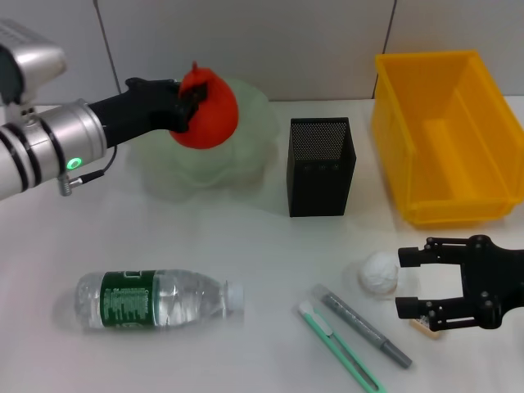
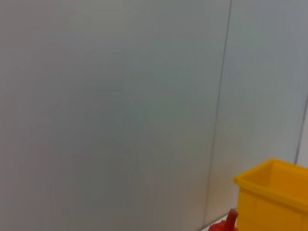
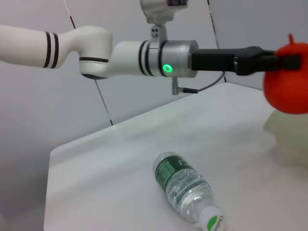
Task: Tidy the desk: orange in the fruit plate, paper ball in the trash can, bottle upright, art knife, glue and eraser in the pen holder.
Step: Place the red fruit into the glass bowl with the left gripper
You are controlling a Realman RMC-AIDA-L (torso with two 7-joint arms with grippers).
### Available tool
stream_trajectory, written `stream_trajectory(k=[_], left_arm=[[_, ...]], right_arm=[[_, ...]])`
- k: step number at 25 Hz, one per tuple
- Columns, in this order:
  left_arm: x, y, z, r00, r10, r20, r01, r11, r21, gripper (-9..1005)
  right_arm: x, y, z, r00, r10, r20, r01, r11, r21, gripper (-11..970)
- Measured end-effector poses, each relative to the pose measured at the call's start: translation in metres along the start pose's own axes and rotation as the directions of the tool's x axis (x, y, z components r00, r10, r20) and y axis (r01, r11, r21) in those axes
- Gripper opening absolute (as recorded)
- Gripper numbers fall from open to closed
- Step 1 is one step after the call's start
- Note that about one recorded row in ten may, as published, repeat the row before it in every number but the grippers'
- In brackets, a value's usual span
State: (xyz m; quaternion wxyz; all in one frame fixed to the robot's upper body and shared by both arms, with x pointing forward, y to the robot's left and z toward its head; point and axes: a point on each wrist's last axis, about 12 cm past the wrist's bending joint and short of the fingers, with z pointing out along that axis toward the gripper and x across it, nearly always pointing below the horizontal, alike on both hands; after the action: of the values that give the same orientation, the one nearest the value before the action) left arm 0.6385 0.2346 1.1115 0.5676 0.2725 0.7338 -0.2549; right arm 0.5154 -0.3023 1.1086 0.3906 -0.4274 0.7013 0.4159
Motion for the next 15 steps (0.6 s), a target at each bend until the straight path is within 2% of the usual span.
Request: stream_trajectory(k=[3, 9, 15], left_arm=[[0.001, 0.0, 0.01, 1.0, -0.015, -0.016, 0.014, 0.999, -0.037, 61], [0.004, 0.003, 0.013, 0.999, -0.034, -0.034, 0.031, 0.997, -0.075, 160], [0.004, 0.006, 0.009, 0.999, -0.048, -0.025, 0.046, 0.995, -0.085, 402]], right_arm=[[-0.001, 0.0, 0.001, 1.0, -0.003, 0.0, 0.003, 1.0, -0.002, 795], [-0.003, 0.0, 0.003, 1.0, -0.004, 0.0, 0.004, 1.0, -0.01, 795], [-0.003, -0.001, 0.004, 1.0, -0.006, 0.0, 0.006, 1.0, -0.009, 795]])
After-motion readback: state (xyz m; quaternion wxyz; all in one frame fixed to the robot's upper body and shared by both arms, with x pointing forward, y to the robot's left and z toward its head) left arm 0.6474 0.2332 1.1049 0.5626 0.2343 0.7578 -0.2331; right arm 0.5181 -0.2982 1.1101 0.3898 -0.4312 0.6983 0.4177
